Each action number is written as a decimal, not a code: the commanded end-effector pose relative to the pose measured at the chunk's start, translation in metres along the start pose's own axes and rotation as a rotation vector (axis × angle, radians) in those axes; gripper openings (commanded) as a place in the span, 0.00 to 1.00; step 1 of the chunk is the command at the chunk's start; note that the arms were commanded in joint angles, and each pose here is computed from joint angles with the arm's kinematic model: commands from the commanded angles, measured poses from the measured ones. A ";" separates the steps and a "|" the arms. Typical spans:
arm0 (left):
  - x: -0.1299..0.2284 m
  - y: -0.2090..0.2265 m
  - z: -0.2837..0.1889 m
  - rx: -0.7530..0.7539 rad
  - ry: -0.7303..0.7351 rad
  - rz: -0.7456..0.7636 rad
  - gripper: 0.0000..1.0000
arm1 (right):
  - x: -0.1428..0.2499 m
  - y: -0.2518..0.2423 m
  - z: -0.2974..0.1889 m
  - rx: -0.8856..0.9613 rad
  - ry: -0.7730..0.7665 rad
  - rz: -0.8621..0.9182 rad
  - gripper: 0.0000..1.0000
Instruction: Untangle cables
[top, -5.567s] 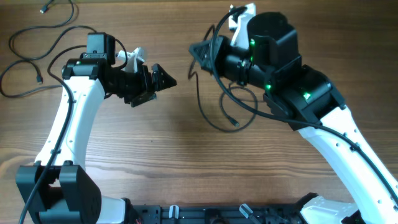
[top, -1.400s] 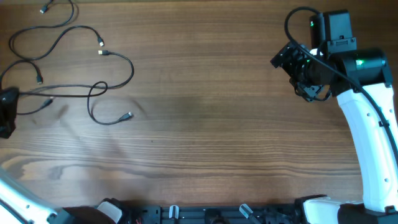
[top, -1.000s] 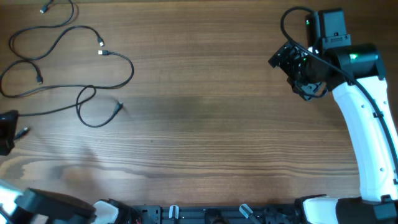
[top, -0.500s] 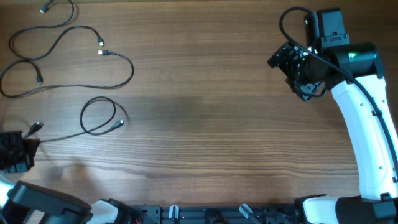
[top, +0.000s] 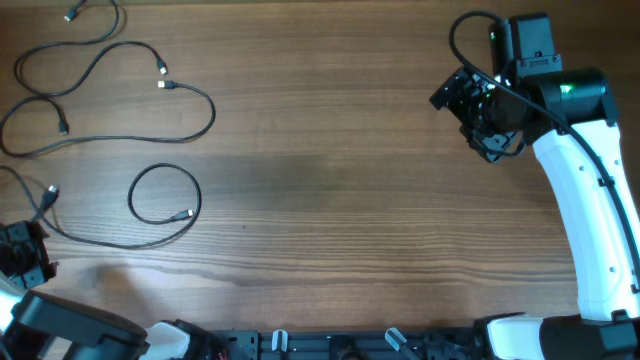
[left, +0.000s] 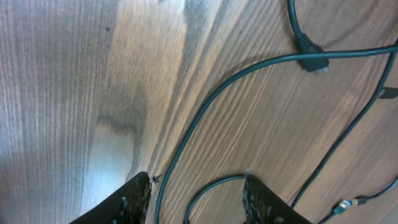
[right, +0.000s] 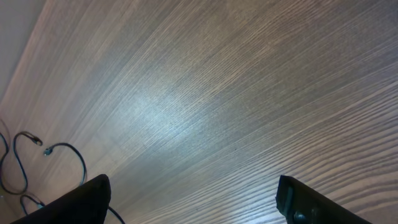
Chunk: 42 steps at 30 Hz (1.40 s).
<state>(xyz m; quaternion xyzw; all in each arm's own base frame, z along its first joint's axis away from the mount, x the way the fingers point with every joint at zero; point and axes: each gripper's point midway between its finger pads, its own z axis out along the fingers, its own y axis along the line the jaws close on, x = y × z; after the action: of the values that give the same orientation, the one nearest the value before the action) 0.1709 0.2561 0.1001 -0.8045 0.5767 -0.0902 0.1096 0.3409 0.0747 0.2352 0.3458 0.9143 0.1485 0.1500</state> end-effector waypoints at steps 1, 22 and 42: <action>0.021 -0.014 0.002 0.069 0.099 0.040 0.50 | 0.002 -0.001 0.008 0.010 0.021 -0.021 0.87; -0.058 -0.136 0.042 0.167 -0.525 0.424 1.00 | 0.001 0.000 0.008 0.007 0.018 -0.023 0.87; -0.077 -0.094 0.121 -0.103 -0.510 0.554 0.04 | 0.002 0.002 0.008 0.003 0.017 -0.045 0.87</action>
<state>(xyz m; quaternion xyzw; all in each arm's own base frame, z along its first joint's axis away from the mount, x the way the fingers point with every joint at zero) 0.2891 0.3581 0.0194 -0.6097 0.7383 0.1082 0.2673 0.3442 0.0753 0.2367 0.3346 0.9168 0.1505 0.1579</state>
